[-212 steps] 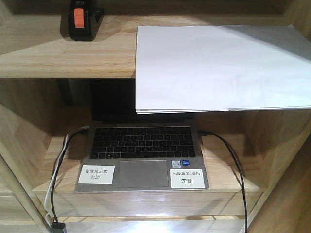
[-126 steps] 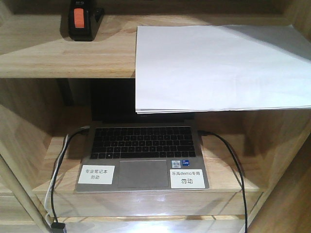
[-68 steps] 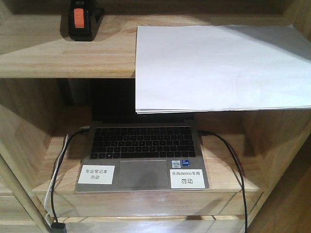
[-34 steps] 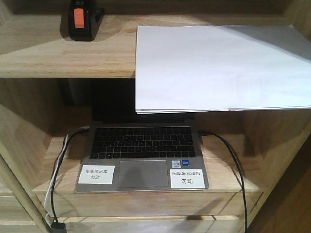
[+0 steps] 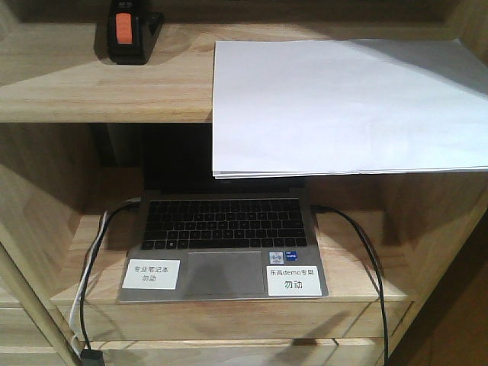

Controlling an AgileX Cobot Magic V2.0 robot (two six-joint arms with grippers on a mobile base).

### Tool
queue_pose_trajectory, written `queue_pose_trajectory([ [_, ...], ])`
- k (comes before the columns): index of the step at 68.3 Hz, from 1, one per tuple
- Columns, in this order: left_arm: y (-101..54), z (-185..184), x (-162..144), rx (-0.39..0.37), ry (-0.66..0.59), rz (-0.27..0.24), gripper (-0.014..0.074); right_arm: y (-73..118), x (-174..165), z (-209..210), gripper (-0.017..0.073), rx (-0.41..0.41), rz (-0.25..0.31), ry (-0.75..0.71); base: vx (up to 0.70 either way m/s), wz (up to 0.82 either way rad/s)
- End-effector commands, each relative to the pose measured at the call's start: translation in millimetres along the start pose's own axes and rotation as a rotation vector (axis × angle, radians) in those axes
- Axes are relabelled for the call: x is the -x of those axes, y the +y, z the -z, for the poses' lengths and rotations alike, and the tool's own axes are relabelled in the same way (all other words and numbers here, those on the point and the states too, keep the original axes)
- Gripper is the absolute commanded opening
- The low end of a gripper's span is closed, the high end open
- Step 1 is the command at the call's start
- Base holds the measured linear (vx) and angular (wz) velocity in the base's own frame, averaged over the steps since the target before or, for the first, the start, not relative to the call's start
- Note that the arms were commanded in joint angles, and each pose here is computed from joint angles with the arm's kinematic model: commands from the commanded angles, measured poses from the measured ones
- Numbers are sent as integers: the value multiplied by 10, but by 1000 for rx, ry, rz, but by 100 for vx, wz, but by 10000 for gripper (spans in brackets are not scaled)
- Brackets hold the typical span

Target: Grab stapler and paper to desk for stapling

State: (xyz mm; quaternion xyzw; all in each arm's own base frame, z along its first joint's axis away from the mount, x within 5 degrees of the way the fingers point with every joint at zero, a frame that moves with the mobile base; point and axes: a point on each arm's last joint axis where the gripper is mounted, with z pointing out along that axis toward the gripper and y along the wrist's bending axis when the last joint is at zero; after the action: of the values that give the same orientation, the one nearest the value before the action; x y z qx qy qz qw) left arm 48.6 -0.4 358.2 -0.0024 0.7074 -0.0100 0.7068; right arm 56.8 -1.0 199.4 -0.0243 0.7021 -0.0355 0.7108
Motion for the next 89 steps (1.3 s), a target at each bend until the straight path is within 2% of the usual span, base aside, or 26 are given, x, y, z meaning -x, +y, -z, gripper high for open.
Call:
queue_pose_trajectory([
  [1, -5, -4, 158, -6, -82, 10, 183, 1, 55, 9, -10, -1, 13, -77, 0, 0],
  [13, -5, -4, 160, -7, -84, 10, 365, 1, 55, 9, -10, -1, 13, -77, 0, 0],
  [20, -6, -4, 162, -7, -86, 10, 424, 1, 55, 9, -10, -1, 13, -77, 0, 0],
  [51, -9, -2, 187, -13, -114, 12, 430, 1, 55, 9, -10, -1, 13, -77, 0, 0],
  [70, -119, -128, 227, -186, -127, 18, 430, 1, 55, 9, -10, -1, 13, -77, 0, 0],
  [78, -203, -273, 282, -254, -115, -10, 430, 1, 55, 9, -10, -1, 13, -77, 0, 0],
  [89, -359, -535, 459, -329, -98, -8, 430, 1, 55, 9, -10, -1, 13, -77, 0, 0],
])
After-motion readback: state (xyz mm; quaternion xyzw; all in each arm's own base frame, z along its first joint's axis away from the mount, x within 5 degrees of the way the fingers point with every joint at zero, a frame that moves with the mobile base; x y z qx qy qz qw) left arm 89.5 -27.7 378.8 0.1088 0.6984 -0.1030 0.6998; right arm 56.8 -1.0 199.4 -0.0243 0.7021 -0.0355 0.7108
